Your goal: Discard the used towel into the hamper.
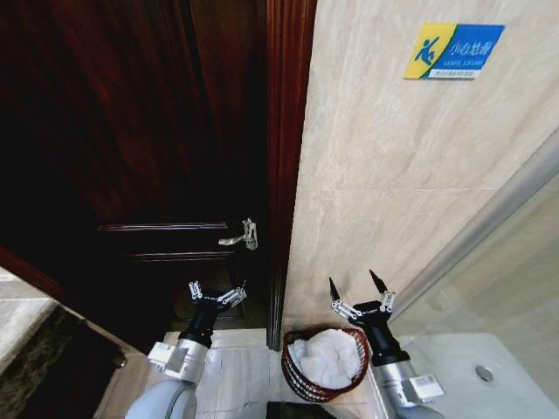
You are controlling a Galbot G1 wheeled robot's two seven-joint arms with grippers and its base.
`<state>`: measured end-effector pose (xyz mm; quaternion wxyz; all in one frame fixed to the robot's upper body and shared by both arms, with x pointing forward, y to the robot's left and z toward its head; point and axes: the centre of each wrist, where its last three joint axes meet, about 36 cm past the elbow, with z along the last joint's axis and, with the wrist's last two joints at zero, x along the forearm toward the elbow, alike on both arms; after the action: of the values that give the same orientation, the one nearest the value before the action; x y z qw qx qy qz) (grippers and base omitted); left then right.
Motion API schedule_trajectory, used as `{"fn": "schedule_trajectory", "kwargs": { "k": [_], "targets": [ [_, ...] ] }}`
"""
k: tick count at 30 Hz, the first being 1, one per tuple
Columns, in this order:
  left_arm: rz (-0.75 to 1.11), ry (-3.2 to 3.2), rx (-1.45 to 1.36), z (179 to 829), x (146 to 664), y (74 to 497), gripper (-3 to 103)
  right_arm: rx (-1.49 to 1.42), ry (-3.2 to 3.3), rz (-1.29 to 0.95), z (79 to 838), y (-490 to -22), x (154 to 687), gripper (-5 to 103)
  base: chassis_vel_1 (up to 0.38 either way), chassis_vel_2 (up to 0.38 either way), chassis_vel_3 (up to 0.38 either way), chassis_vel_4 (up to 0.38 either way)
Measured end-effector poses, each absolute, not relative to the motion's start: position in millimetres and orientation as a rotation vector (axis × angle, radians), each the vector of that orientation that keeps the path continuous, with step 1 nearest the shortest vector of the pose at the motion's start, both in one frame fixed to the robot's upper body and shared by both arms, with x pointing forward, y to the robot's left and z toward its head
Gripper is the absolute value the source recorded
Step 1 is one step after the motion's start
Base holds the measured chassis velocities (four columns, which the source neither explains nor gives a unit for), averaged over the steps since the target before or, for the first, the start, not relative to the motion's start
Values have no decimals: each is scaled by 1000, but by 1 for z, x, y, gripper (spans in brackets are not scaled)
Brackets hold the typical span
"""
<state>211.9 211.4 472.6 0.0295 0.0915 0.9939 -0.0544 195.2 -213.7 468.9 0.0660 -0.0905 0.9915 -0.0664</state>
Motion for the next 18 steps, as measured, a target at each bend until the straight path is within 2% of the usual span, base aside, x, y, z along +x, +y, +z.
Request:
{"fn": "schedule_trajectory", "kwargs": {
  "k": [9, 18],
  "targets": [
    [-168, 3065, 282, 473, 212, 211, 100, -272, 2991, -200, 469, -214, 195, 100, 150, -151, -152, 141],
    [-168, 3065, 282, 473, 212, 211, 100, -272, 2991, -200, 469, -214, 195, 100, 11, -1, 0, 1]
  ]
}}
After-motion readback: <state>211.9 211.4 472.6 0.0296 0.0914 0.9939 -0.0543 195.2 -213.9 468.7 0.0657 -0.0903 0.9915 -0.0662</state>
